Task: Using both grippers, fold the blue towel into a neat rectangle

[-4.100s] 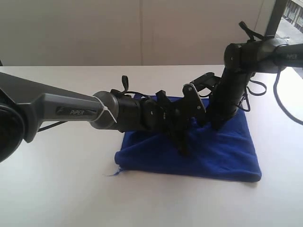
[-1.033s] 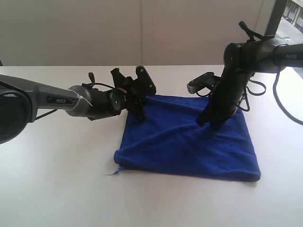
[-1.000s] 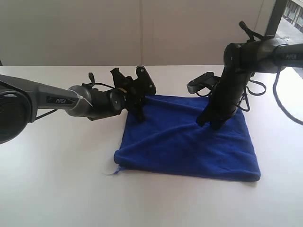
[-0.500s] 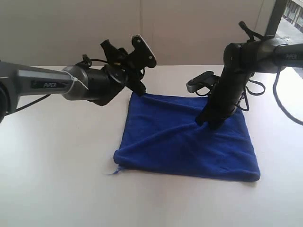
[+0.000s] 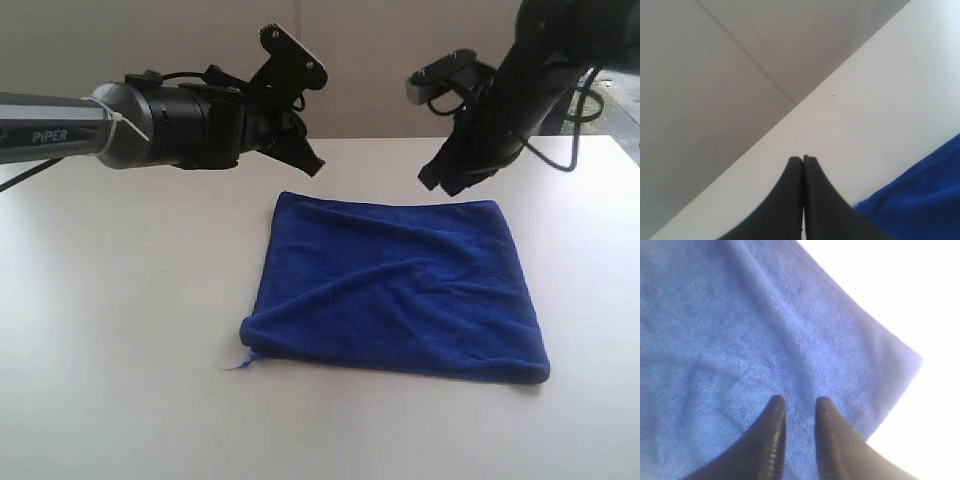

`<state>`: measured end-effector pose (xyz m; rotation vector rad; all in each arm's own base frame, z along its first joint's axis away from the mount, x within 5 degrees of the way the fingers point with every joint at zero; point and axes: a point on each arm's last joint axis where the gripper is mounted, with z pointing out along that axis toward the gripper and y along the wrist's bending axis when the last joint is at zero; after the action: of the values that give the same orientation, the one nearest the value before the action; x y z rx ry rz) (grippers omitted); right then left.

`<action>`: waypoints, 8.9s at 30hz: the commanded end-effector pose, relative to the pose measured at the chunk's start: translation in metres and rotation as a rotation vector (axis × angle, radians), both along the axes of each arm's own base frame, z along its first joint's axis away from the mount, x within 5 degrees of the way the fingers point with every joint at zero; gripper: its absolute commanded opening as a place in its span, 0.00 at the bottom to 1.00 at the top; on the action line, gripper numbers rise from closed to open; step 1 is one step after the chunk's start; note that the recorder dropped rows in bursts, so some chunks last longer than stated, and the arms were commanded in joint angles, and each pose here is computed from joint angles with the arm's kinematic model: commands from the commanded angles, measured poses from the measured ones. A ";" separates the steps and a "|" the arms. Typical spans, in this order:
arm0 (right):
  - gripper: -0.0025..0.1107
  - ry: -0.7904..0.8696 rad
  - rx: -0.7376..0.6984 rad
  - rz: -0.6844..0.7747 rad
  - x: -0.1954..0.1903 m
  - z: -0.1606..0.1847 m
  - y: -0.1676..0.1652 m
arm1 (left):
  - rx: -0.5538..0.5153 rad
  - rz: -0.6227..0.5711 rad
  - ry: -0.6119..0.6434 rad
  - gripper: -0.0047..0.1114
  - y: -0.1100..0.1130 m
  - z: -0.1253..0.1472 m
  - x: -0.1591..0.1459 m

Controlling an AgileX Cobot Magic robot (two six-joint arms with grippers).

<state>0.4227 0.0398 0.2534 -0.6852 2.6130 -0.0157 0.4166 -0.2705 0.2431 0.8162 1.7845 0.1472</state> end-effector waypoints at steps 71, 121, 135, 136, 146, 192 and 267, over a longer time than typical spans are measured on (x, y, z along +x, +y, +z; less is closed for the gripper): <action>0.02 0.026 0.031 0.346 -0.058 -0.124 0.166 | -0.185 -0.685 0.476 0.04 0.036 -0.102 0.048; 0.02 0.251 -0.023 0.455 -0.093 -0.128 0.181 | -0.006 -0.607 0.532 0.04 0.042 -0.126 0.050; 0.02 0.055 -0.112 0.457 -0.083 -0.105 0.182 | -0.007 -0.608 0.533 0.04 0.041 -0.126 0.049; 0.02 0.027 -0.099 0.455 -0.083 -0.098 0.182 | -0.007 -0.610 0.535 0.04 0.041 -0.126 0.049; 0.02 -0.003 -0.011 0.475 -0.088 -0.087 0.193 | -0.006 -0.613 0.536 0.04 0.041 -0.126 0.049; 0.02 0.016 -0.121 0.566 -0.105 -0.115 0.220 | -0.003 -0.617 0.534 0.04 0.041 -0.126 0.049; 0.02 -0.012 0.093 0.056 0.087 -0.084 -0.021 | 0.184 -0.882 0.655 0.04 -0.074 -0.083 -0.054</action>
<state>0.5040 0.0210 0.1802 -0.6998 2.5348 0.0752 0.3658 -0.3418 0.1660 1.8699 1.7873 -0.5821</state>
